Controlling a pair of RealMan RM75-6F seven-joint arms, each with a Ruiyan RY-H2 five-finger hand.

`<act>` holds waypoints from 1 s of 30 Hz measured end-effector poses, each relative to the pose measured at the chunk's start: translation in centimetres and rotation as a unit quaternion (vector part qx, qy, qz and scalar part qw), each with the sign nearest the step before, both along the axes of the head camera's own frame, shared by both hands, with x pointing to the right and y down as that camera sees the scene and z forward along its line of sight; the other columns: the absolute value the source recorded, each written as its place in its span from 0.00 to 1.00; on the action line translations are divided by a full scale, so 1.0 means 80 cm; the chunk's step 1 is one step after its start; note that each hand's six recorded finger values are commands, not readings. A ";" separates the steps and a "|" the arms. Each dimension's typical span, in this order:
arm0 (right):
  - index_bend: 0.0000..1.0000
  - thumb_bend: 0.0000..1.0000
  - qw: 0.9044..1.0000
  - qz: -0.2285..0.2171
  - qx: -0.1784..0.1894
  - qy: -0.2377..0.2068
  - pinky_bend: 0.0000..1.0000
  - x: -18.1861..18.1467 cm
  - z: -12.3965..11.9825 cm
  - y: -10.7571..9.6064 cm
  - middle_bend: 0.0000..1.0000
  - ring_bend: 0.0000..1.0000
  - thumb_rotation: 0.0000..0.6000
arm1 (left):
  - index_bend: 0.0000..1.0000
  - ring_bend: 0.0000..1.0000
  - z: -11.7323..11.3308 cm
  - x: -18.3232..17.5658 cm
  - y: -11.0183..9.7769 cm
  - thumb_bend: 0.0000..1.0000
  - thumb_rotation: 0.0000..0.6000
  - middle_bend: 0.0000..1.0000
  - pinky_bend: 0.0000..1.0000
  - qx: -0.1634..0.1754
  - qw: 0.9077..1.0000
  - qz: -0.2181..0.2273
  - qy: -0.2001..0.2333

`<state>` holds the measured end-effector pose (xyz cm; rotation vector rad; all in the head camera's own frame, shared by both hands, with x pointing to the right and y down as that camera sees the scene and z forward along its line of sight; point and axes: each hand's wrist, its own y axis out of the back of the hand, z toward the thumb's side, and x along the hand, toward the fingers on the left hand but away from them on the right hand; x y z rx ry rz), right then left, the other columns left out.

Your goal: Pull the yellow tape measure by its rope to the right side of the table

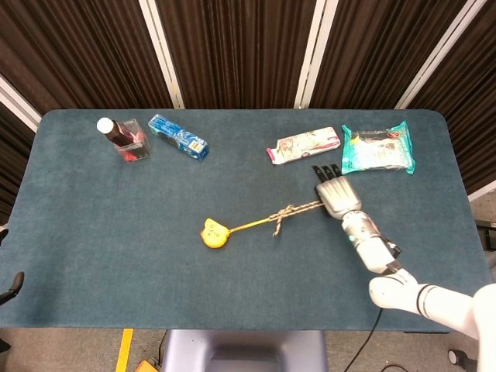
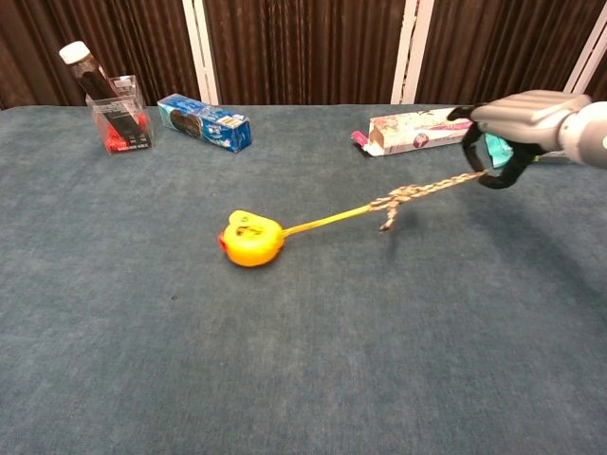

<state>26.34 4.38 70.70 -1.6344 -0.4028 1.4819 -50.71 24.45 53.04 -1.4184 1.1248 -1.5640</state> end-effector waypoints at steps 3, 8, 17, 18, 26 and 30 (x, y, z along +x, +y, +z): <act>0.72 0.48 1.000 0.013 0.004 0.010 0.00 0.024 -0.007 -0.004 0.11 0.03 1.00 | 0.08 0.00 0.001 0.001 0.000 0.37 1.00 0.00 0.11 0.000 1.000 0.001 -0.001; 0.72 0.49 0.999 0.031 0.016 0.023 0.00 0.057 -0.022 -0.013 0.11 0.03 1.00 | 0.08 0.00 0.001 0.002 0.001 0.37 1.00 0.00 0.11 -0.002 1.000 0.002 -0.001; 0.72 0.49 0.996 0.061 0.040 0.049 0.00 0.118 -0.056 -0.024 0.11 0.03 1.00 | 0.08 0.00 0.004 0.004 0.000 0.37 1.00 0.00 0.11 -0.003 1.000 0.004 -0.002; 0.72 0.49 0.996 0.065 0.042 0.052 0.00 0.125 -0.060 -0.025 0.11 0.03 1.00 | 0.08 0.00 0.004 0.004 0.000 0.37 1.00 0.00 0.11 -0.003 1.000 0.004 -0.002; 0.72 0.49 0.992 0.089 0.044 0.076 0.00 0.169 -0.073 -0.024 0.11 0.03 1.00 | 0.08 0.00 0.006 0.006 0.000 0.37 1.00 0.00 0.11 -0.004 1.000 0.005 -0.005; 0.73 0.49 0.991 0.096 0.046 0.084 0.00 0.182 -0.076 -0.022 0.11 0.03 1.00 | 0.08 0.00 0.007 0.006 0.000 0.37 1.00 0.00 0.11 -0.006 1.000 0.005 -0.006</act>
